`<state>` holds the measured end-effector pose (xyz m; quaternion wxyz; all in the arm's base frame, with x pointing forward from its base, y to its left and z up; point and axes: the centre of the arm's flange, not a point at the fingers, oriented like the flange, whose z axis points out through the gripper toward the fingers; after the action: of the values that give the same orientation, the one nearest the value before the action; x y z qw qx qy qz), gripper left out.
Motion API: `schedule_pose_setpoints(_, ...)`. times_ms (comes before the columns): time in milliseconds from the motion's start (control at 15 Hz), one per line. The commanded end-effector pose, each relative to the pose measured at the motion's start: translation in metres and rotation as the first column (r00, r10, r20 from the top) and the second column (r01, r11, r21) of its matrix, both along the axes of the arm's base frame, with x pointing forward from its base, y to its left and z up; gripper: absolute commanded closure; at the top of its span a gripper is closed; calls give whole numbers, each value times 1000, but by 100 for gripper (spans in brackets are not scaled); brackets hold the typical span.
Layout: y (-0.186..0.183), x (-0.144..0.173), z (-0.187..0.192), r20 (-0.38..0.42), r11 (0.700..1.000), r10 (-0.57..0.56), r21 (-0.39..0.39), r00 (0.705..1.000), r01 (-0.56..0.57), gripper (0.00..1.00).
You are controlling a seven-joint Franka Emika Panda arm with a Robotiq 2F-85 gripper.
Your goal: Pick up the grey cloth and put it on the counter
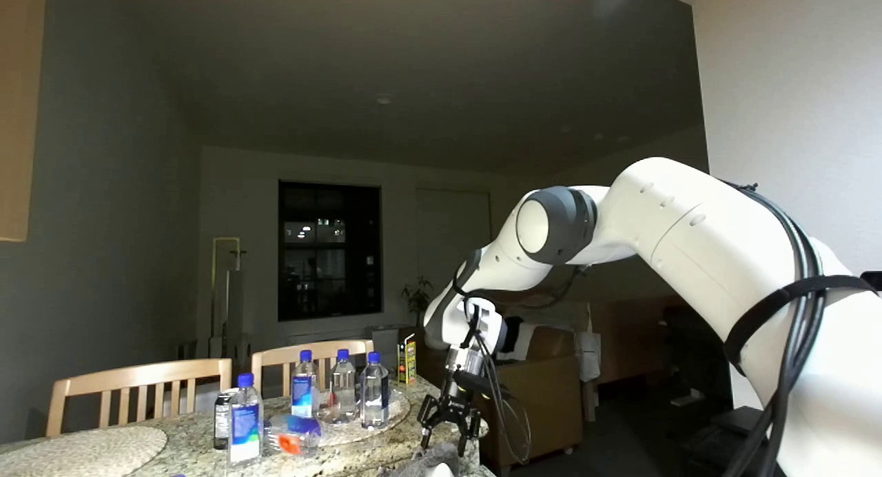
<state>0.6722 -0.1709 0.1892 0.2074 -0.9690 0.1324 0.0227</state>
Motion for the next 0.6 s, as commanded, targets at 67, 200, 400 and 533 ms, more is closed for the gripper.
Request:
schedule_pose_setpoints(67,5,1,-19,-67,1000,-12,-8,998,11,0)
schedule_pose_setpoints(200,13,0,-24,-54,1000,0,16,999,1,0)
schedule_pose_setpoints(400,29,5,-25,-40,999,12,50,999,-10,0)
schedule_pose_setpoints(533,39,8,-23,-35,997,26,70,999,-24,26)
